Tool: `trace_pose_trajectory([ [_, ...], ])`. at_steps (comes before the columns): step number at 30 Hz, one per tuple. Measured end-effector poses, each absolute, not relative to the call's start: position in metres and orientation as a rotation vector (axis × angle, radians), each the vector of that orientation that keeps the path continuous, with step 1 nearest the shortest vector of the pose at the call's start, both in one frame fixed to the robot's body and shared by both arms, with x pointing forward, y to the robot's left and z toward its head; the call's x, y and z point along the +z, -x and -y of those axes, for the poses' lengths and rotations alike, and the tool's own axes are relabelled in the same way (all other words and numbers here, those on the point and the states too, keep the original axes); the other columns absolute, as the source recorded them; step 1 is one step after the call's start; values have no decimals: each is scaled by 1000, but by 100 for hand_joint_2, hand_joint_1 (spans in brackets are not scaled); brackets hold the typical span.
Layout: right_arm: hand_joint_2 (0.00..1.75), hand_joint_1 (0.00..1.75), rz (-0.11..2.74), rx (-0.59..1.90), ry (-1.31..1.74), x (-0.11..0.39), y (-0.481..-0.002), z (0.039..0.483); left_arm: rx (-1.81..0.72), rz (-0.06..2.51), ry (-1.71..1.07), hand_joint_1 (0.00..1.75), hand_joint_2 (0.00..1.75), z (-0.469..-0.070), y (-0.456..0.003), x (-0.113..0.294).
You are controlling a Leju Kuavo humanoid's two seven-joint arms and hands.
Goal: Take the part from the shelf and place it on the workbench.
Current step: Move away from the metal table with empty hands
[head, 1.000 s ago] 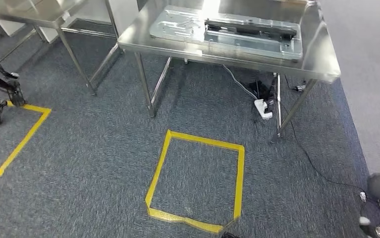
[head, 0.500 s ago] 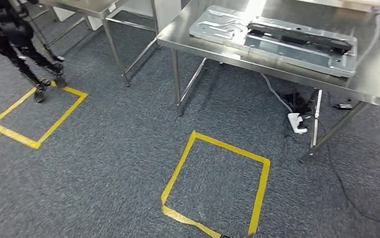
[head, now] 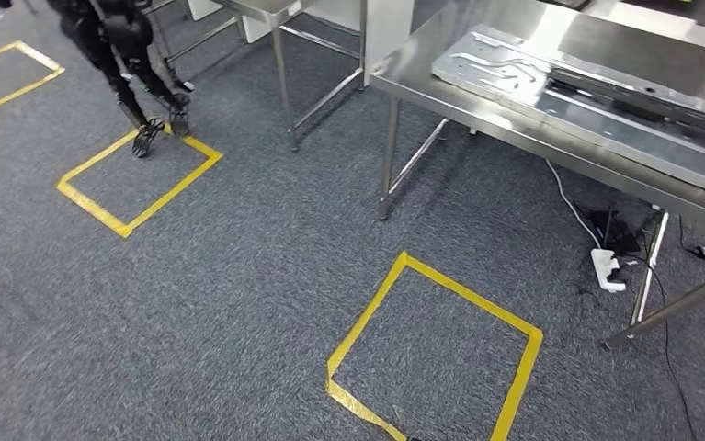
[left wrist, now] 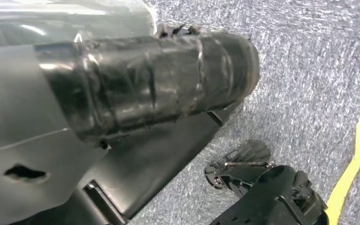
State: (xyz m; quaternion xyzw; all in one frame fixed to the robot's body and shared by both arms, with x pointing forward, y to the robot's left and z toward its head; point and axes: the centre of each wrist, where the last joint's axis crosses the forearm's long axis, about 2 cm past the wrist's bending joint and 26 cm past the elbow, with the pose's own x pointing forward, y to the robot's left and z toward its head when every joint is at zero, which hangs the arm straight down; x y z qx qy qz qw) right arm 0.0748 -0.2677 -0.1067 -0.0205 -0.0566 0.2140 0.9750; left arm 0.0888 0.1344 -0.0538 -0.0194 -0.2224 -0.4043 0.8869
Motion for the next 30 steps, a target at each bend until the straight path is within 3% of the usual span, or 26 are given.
trace_pose_trajectory([
  [30,0,0,156,531,62,-106,-78,268,-794,495,45,0,0,-134,-85,-54],
])
